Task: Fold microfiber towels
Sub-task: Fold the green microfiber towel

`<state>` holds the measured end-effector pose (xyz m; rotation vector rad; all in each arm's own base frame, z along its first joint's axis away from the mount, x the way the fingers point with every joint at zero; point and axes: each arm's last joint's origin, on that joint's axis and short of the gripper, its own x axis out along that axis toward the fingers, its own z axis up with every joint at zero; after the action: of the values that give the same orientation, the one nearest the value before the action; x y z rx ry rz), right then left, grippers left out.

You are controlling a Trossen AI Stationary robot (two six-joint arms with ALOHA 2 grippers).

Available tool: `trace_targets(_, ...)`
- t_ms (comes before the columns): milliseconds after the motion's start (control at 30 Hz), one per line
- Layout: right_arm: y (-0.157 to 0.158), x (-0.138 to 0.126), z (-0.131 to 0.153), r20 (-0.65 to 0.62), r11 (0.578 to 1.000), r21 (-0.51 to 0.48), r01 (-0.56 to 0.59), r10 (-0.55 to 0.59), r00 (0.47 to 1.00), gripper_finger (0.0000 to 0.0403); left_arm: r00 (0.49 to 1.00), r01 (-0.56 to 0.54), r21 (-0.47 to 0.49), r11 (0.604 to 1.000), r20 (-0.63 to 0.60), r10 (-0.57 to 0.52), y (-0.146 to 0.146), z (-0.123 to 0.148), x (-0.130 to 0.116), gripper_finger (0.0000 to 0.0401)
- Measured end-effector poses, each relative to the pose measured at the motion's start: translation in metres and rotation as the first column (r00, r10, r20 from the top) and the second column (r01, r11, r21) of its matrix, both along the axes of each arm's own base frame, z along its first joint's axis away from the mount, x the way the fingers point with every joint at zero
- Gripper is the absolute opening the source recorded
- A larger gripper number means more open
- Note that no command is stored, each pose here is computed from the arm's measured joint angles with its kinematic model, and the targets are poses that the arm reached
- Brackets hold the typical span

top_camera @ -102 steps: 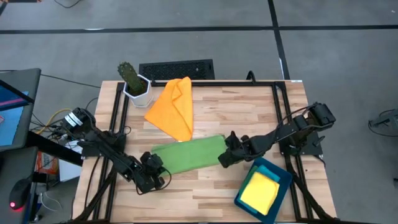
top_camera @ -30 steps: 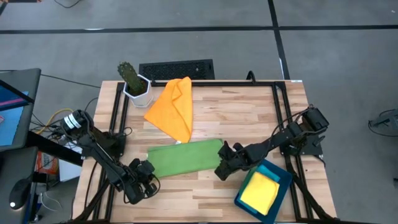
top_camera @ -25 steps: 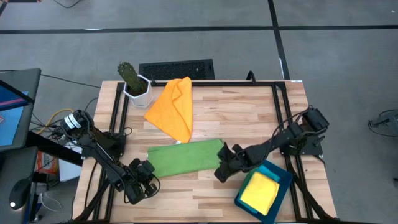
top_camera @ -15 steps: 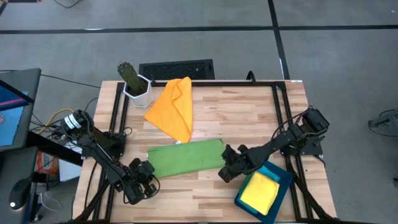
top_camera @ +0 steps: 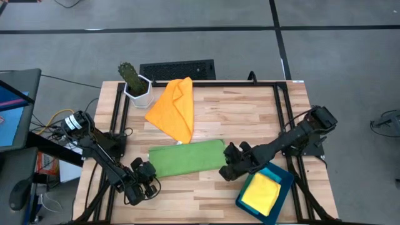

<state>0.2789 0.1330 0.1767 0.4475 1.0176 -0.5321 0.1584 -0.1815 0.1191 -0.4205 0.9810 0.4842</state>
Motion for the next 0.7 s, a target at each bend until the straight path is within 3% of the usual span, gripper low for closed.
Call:
trace_targets(167, 0.0, -0.001, 0.011, 0.085, 0.997, -0.073, 0.016, -0.01, 0.996, 0.0034, 1.0, 0.021, -0.001, 1.0, 0.004, -0.021, -0.001, 0.001, 0.001, 0.0045)
trace_targets(367, 0.0, 0.005, 0.007, 0.115, 0.995, -0.089, 0.036, -0.026, 0.993, 0.0035, 0.999, 0.033, 0.01, 0.999, 0.03, -0.033, -0.002, 0.006, 0.003, 0.0099)
trace_targets(700, -0.019, 0.009, 0.004, 0.061, 0.99, -0.131, 0.052, -0.044, 0.997, 0.0044, 0.992, 0.041, -0.016, 0.999, 0.119, -0.039, 0.0, 0.025, 0.003, 0.015)
